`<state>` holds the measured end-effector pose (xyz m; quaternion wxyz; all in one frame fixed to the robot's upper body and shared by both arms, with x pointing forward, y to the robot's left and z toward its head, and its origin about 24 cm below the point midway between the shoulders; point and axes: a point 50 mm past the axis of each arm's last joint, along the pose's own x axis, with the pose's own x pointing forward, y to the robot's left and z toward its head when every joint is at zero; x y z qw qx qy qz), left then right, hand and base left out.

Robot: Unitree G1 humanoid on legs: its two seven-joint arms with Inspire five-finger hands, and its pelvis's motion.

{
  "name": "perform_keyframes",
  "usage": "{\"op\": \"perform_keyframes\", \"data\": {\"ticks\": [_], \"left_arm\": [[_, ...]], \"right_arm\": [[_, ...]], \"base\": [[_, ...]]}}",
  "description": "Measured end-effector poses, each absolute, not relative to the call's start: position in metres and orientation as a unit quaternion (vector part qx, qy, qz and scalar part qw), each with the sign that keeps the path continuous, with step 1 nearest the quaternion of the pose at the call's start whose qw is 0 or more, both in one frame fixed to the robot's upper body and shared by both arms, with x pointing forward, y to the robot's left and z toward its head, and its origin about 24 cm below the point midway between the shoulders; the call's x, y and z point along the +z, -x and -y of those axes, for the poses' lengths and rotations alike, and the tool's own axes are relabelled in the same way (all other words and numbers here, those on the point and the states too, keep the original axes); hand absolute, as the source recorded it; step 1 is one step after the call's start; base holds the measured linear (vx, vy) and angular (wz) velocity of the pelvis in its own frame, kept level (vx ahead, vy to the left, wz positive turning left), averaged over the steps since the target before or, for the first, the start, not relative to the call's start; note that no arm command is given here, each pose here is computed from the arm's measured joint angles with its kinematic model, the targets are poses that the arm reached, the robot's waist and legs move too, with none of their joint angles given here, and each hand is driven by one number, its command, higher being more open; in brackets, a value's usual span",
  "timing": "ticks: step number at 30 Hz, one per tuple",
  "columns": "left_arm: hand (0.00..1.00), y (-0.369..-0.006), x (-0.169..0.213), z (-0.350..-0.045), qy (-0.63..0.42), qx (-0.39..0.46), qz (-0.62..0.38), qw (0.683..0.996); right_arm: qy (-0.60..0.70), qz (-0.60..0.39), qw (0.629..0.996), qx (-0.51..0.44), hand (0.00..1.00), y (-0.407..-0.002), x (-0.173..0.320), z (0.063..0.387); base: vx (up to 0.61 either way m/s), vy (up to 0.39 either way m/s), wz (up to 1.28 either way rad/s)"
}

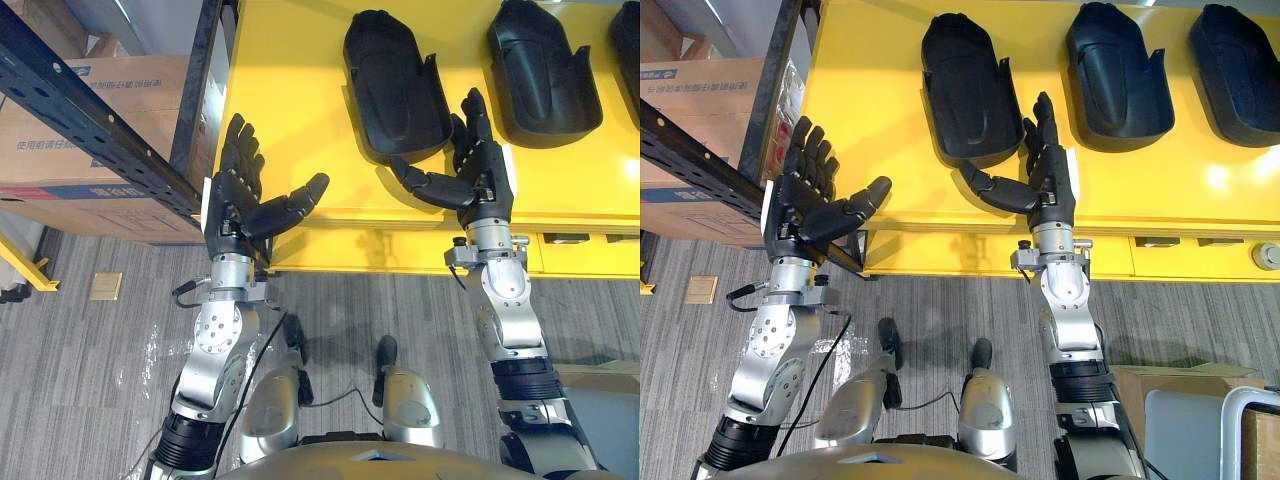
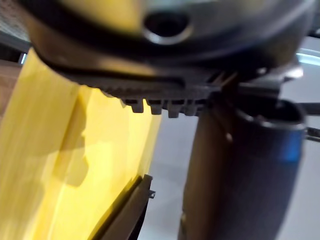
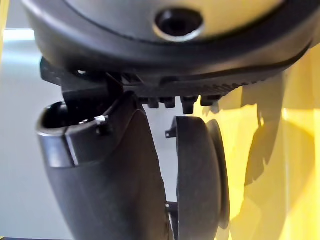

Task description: Walk over and take three plastic housings, then place them on the shelf

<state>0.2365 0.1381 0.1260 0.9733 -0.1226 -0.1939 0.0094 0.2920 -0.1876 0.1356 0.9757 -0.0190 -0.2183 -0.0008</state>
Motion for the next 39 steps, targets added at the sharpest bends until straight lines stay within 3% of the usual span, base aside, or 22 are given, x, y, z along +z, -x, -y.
{"op": "perform_keyframes", "data": {"ticks": [28, 32, 39], "left_arm": [[1.00, -0.240, 0.116, -0.131, 0.115, -0.010, 0.164, 0.980], [1.00, -0.240, 0.116, -0.130, 0.115, -0.013, 0.164, 0.980], [1.00, -0.240, 0.117, -0.127, 0.117, -0.013, 0.166, 0.979]], "right_arm": [[-0.003, 0.213, 0.976, 0.054, 1.00, -0.292, 0.133, 0.177], [0.082, 0.224, 0.971, -0.015, 1.00, -0.292, 0.134, 0.180], [0.173, 0.310, 0.926, -0.132, 1.00, -0.294, 0.164, 0.185]], "base": [[0.00, 0.000, 0.00], [0.00, 0.000, 0.00], [0.00, 0.000, 0.00]]}}
